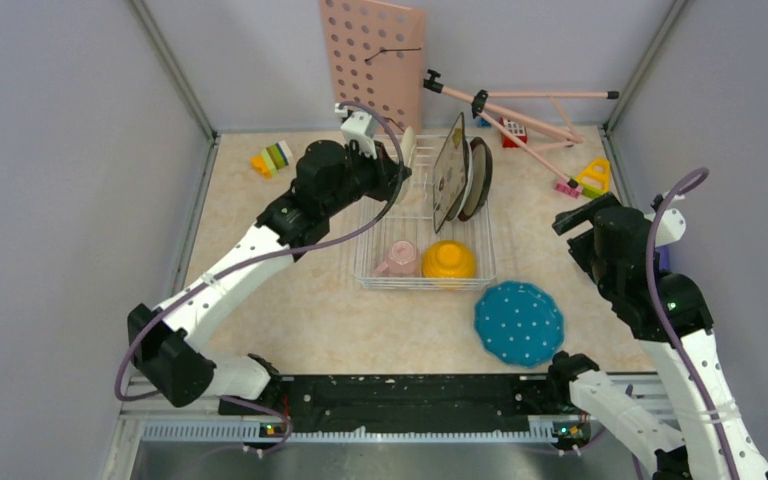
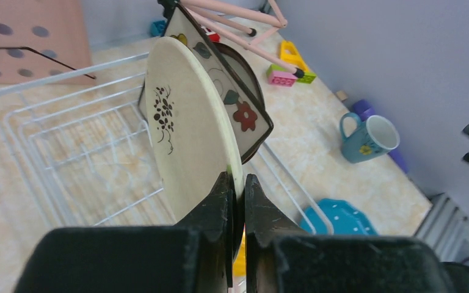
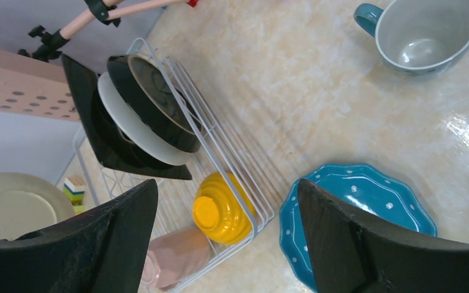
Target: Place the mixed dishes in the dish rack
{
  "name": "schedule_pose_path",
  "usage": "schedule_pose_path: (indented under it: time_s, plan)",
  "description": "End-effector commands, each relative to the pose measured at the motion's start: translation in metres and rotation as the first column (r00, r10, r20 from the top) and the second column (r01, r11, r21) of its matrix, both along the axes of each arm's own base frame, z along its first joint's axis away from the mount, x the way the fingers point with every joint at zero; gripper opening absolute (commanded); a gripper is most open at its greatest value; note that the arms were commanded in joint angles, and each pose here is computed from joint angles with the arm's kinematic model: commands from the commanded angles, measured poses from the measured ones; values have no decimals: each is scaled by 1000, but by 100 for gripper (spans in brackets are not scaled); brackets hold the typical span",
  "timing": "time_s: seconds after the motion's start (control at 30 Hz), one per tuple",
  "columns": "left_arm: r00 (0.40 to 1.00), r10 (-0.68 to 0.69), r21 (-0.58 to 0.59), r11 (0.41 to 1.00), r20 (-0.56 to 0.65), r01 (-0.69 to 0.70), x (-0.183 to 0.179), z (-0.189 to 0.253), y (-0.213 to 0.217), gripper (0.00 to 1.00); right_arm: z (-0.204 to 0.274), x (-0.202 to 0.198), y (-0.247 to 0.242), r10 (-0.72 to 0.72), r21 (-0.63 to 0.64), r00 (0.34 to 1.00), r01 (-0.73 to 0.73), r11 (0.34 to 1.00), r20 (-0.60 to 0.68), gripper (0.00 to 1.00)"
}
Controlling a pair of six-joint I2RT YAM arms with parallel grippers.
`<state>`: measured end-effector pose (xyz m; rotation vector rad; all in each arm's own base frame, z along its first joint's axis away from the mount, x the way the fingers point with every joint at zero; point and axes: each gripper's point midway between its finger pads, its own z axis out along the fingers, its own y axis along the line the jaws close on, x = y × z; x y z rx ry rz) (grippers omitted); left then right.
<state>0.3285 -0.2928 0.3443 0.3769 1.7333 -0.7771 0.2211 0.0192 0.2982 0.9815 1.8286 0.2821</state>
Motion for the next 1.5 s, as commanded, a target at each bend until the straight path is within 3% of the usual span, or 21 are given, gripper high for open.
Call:
schedule_pose_path:
  time_s: [0.0, 0.3, 0.6, 0.93, 1.13, 1.23, 1.27, 1.33, 1.47]
  plan:
    - [995, -84, -213, 975, -56, 70, 18, 31, -20, 0, -1, 2, -5, -10, -29, 999, 11, 1000, 32, 83]
    - [990, -8, -222, 975, -139, -23, 73, -1, -30, 0, -15, 3, -6, -9, -48, 1000, 10, 999, 15, 83]
    - [984, -53, -234, 972, -172, 12, 97, -28, -56, 0, -21, 3, -7, -8, -57, 1000, 8, 998, 4, 83]
    - [953, -75, -250, 968, -292, -1, 120, -79, -79, 0, -41, 3, -9, -18, -78, 999, 15, 997, -36, 83]
    - [935, 47, -187, 975, -352, -119, 139, -119, -72, 0, -61, -3, -11, -26, -91, 995, 17, 996, -92, 83]
    - [940, 55, -156, 981, -337, -114, 142, -130, -71, 0, -74, -5, -9, -13, -93, 993, 2, 996, -119, 83]
    - [939, 61, -146, 982, -338, -116, 143, -134, -71, 3, -79, -6, -8, -3, -99, 991, -10, 995, -132, 83]
    - [939, 55, -137, 985, -341, -108, 141, -136, -71, 24, -88, -3, -2, 53, -127, 985, -74, 989, -162, 87]
    - [945, 40, -127, 988, -324, -85, 135, -125, -69, 61, -93, 11, 41, 344, -127, 926, -364, 923, -156, 89]
